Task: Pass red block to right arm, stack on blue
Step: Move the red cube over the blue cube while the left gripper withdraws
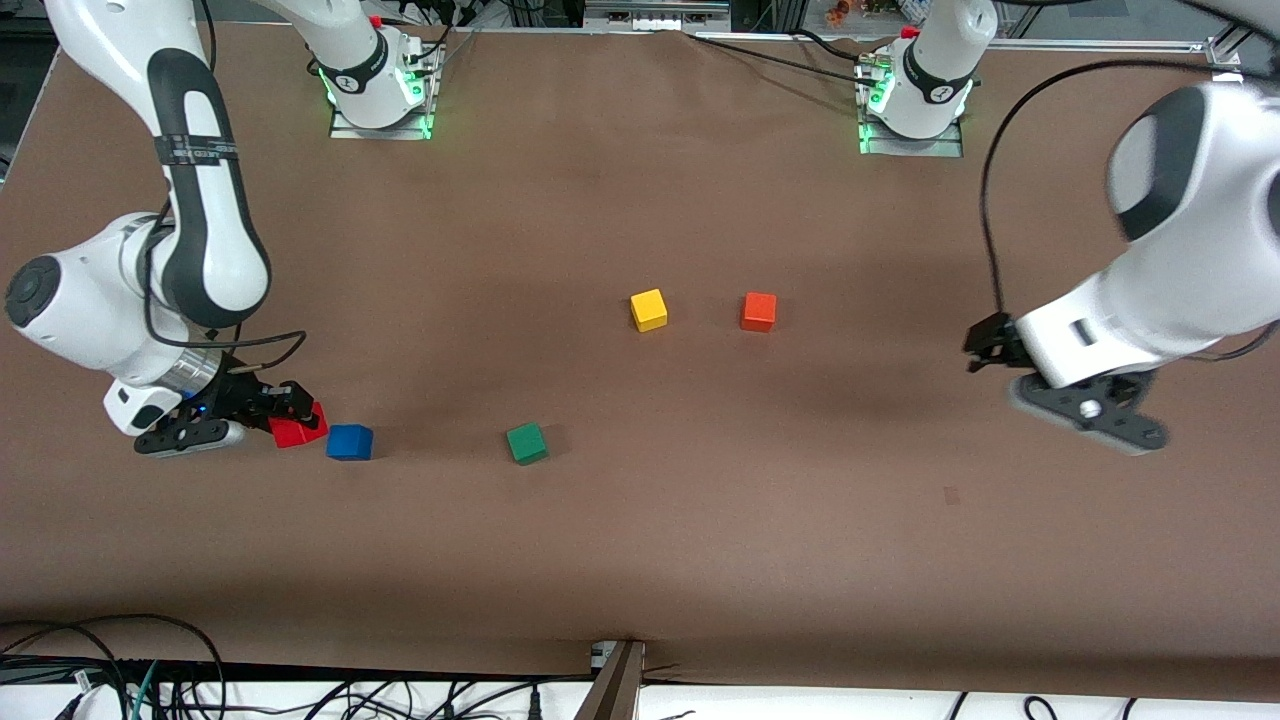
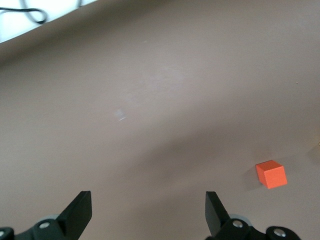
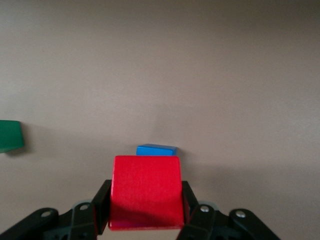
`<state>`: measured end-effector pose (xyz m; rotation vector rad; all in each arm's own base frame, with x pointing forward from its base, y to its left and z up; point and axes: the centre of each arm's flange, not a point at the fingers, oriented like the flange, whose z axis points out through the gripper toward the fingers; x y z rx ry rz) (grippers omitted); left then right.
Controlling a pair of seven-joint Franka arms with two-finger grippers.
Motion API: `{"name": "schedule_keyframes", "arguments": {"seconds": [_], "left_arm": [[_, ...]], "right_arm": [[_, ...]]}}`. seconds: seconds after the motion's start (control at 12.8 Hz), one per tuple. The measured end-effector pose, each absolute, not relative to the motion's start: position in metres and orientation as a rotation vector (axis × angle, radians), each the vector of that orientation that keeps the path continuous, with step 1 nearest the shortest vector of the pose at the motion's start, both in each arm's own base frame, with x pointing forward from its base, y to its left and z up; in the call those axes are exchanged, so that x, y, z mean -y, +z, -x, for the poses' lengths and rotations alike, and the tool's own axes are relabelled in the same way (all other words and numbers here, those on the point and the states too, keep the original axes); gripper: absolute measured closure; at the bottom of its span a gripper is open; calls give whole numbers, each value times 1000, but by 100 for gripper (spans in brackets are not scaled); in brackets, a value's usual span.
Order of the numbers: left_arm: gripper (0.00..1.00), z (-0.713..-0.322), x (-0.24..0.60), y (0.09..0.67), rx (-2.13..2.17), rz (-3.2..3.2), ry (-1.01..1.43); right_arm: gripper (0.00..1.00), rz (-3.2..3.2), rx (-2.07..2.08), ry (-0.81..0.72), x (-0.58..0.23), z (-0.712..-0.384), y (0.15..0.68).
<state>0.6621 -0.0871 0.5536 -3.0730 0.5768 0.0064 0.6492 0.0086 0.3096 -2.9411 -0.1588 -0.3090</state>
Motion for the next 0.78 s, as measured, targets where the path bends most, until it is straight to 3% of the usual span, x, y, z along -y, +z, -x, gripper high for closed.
{"name": "schedule_keyframes", "arguments": {"seconds": [0.39, 0.78], "left_arm": [[0, -630, 0, 587, -375, 3115, 44], [0, -615, -1, 585, -224, 3134, 159]], "right_arm": [[42, 3006, 222, -507, -45, -627, 294], [42, 3072, 223, -633, -37, -614, 281]]}}
